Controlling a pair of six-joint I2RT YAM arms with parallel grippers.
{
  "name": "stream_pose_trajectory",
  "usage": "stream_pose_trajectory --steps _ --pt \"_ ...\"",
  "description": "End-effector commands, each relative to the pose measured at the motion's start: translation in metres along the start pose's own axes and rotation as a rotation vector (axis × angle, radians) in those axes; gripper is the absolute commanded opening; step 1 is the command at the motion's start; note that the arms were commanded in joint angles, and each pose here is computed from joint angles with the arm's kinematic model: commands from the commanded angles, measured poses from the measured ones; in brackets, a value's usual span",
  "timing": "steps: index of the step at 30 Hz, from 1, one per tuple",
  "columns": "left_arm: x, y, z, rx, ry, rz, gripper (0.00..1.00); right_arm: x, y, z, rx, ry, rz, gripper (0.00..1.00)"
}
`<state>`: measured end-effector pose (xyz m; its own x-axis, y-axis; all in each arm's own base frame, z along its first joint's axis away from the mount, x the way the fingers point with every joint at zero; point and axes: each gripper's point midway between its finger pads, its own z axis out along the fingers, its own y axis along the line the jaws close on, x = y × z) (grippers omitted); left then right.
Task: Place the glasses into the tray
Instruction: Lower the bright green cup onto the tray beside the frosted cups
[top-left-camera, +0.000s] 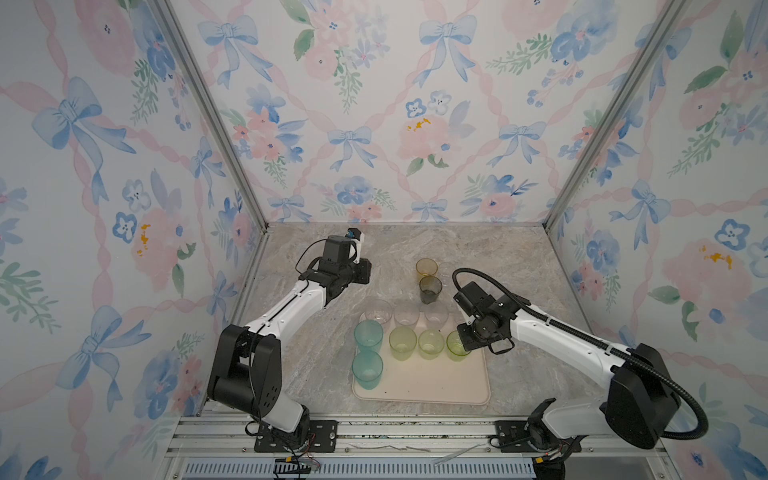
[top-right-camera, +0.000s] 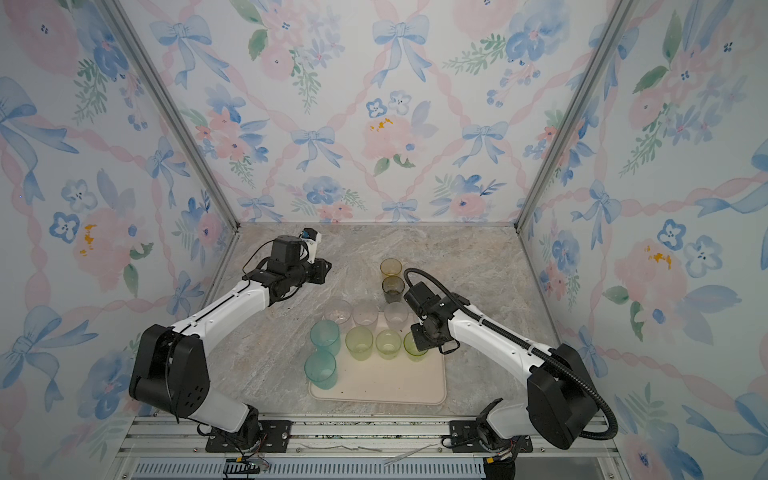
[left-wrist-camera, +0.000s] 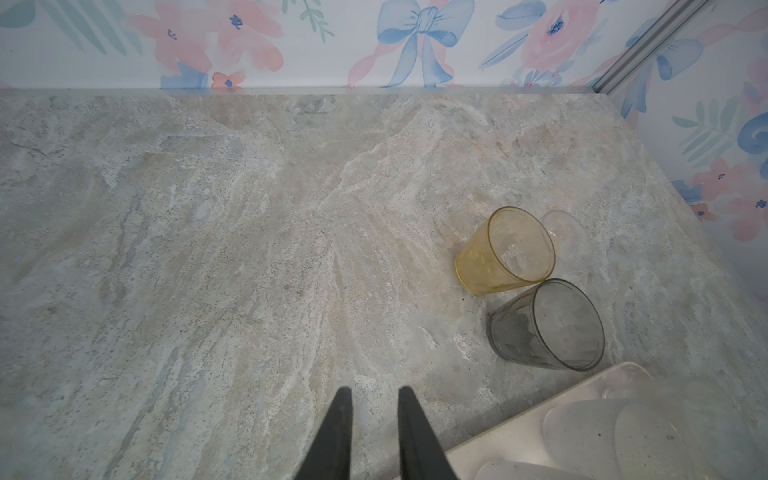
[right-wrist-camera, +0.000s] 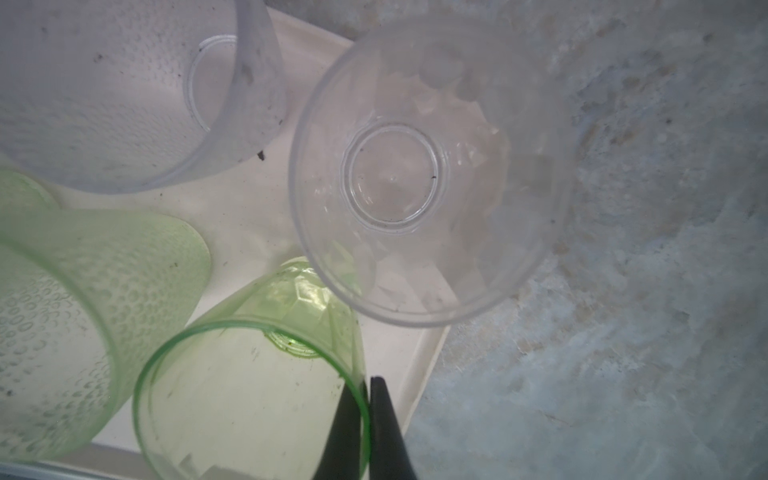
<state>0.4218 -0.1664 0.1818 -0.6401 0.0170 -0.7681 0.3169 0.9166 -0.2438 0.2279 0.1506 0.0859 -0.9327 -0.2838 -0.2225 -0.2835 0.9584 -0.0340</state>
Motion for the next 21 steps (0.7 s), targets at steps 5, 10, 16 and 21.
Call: stream_pose_trajectory --steps 5,10,16,21 --pt "-0.0132 -0.0044 -0.0019 0.01 -0.023 0.014 0.23 0.0021 -0.0061 0.0074 -0.003 0.017 0.009 0.02" --pt "-0.0121 -0.0041 -0.0004 0.01 -0.02 0.009 0.24 0.003 -0.0104 0.0063 0.001 0.016 0.015 0.05" --pt "-0.0115 -0.0048 0.0007 0.014 -0.016 0.007 0.25 0.0045 -0.0116 0.0074 0.001 0.02 0.018 0.05" --pt "-0.0109 -0.0045 0.0 0.012 -0.016 0.008 0.25 0.0017 -0.0114 0.0042 -0.002 0.008 0.021 0.07"
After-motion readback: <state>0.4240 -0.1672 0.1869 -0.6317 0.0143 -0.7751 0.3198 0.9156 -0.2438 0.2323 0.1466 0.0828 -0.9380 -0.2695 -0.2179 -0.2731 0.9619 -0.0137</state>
